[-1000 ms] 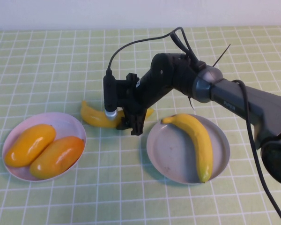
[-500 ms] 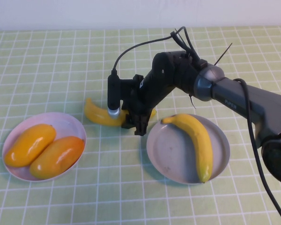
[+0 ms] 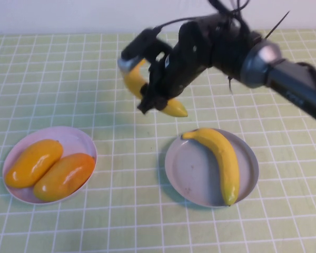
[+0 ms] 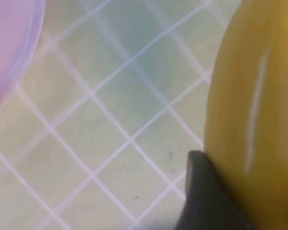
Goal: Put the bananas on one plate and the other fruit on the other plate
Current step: Put another type of fruit in the right plate
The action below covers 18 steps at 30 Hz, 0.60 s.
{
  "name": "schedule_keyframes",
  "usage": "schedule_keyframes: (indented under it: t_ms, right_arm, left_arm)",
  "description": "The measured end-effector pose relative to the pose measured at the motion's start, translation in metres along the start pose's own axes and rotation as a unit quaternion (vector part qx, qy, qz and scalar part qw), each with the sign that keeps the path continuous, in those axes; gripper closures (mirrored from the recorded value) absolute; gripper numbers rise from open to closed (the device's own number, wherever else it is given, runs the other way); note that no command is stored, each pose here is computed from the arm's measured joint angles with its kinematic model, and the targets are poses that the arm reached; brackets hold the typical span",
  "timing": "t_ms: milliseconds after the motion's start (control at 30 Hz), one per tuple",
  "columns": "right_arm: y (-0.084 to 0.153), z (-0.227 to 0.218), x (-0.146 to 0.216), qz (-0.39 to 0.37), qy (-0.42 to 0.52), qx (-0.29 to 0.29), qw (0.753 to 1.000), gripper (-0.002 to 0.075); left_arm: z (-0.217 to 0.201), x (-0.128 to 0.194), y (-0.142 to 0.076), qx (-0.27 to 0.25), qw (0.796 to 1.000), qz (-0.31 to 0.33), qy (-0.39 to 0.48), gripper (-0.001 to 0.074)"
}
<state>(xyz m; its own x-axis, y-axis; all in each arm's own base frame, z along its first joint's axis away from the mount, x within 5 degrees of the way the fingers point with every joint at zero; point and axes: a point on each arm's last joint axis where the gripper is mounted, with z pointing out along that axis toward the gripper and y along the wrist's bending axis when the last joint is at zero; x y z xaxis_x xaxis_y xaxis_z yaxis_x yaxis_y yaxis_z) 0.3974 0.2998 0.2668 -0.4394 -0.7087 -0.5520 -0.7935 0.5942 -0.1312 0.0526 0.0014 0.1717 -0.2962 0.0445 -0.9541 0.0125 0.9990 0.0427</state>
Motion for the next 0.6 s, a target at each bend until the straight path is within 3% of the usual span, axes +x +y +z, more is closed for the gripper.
schedule_keyframes:
  t_ms: [100,200,600]
  right_arm:
    - [-0.001,-0.034,-0.002,0.129,0.003,0.021,0.991,0.0405]
    - [0.005,-0.050,0.009,0.191,0.031,0.032,0.981,0.0405]
    - [0.051,-0.035,0.093,0.207,0.144,0.026,0.967,0.0406]
  left_arm:
    - [0.000,0.000,0.000,0.000,1.000,0.000,0.000,0.0733]
    - [0.000,0.000,0.000,0.000,1.000,0.000,0.000,0.0733]
    - [0.000,0.000,0.000,0.000,1.000,0.000,0.000,0.0733]
